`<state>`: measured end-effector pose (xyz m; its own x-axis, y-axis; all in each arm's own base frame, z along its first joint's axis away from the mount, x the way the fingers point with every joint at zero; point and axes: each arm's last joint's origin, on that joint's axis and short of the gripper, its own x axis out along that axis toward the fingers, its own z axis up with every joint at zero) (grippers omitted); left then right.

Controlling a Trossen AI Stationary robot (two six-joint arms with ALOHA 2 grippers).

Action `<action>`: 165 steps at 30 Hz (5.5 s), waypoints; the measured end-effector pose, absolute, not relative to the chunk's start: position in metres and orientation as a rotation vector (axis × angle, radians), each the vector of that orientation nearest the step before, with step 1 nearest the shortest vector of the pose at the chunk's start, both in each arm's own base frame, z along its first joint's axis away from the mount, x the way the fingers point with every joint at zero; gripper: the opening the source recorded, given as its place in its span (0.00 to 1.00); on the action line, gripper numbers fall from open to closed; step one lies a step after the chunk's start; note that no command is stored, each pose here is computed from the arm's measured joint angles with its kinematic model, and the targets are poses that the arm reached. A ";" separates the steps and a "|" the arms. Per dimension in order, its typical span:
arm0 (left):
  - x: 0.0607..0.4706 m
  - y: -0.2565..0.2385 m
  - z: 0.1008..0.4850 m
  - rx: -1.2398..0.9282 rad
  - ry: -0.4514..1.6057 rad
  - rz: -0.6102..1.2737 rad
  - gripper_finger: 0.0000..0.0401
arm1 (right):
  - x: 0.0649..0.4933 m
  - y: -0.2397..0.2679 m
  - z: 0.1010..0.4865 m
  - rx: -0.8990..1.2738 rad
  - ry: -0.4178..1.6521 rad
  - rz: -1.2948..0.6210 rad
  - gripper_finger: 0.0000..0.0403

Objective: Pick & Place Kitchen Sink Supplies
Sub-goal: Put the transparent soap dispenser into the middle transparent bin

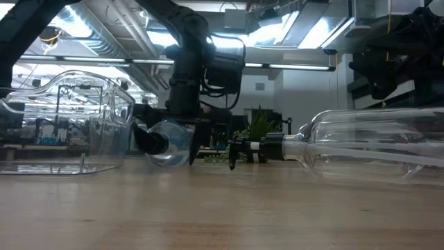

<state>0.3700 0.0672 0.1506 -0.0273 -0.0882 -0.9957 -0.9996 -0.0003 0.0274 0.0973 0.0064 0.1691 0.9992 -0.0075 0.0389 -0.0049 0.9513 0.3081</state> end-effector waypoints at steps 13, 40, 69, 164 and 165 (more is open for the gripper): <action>0.382 0.080 0.224 -1.230 1.191 1.167 0.68 | 0.097 0.006 0.169 0.313 -0.040 -0.001 0.61; 0.343 0.001 0.345 -0.856 1.248 0.878 0.70 | 0.097 0.006 0.169 0.313 -0.039 -0.002 0.61; 0.213 -0.075 0.281 -0.618 1.558 0.714 0.73 | 0.097 0.006 0.169 0.313 -0.040 -0.002 0.61; 0.300 -0.075 0.310 0.024 0.484 0.317 0.99 | 0.097 0.006 0.169 0.313 -0.040 -0.001 0.61; 0.301 -0.076 0.308 0.020 0.493 0.297 0.99 | 0.097 0.006 0.169 0.313 -0.039 -0.001 0.61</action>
<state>0.3007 -0.0763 0.3084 0.8385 0.2862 -0.4636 -0.2763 0.9568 0.0908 0.0973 0.0064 0.1690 0.9992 -0.0075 0.0384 -0.0047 0.9513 0.3082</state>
